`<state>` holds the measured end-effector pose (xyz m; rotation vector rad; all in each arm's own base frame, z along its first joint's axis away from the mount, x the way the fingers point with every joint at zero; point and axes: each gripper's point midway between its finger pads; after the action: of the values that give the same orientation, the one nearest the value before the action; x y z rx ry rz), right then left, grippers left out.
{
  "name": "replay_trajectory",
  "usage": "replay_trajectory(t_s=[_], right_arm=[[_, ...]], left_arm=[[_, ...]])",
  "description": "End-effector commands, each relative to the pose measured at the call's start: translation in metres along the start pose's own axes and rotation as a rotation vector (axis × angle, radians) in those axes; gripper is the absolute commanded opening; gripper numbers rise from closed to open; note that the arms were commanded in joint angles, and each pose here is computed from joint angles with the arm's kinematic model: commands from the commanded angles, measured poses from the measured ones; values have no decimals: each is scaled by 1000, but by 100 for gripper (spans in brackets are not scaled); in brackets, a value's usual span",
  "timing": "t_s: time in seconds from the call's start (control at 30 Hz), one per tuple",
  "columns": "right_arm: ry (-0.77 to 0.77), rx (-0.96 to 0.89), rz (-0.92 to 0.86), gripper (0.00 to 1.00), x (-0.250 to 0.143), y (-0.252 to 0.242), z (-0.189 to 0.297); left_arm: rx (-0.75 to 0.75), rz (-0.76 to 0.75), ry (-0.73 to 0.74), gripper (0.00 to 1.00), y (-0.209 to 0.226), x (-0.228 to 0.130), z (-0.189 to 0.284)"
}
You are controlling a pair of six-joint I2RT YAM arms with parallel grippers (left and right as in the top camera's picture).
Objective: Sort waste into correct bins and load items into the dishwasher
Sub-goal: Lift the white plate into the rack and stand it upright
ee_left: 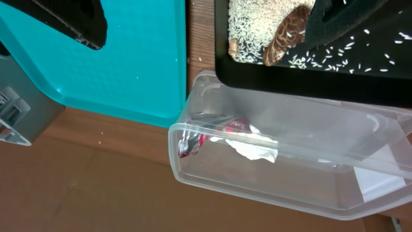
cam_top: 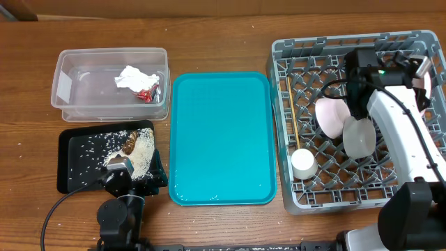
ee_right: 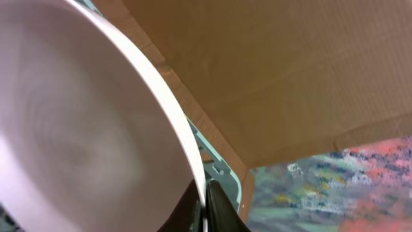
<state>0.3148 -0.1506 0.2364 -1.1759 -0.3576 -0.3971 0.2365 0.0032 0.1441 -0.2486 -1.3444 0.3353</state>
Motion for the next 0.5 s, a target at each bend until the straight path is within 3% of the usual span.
replay_trajectory(t_s=[0.0, 0.17, 0.47], right_arm=[[-35, -8, 23, 4, 4, 7, 8], [-66, 39, 73, 18, 7, 20, 22], [-78, 65, 84, 18, 8, 26, 28]], left_arm=[[-12, 12, -4, 100, -2, 0, 0], [-12, 12, -4, 100, -2, 0, 0], [-13, 12, -4, 100, -2, 0, 0]])
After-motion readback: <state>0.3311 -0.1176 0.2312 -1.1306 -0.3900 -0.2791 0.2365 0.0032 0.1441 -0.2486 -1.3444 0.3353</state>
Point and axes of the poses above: each gripper's point midway between its finger pads, its own z axis back along the fingers, its own y axis along the line the jaws close on, x = y × z, and after that the axes turned 8 degrees about z, right-handed
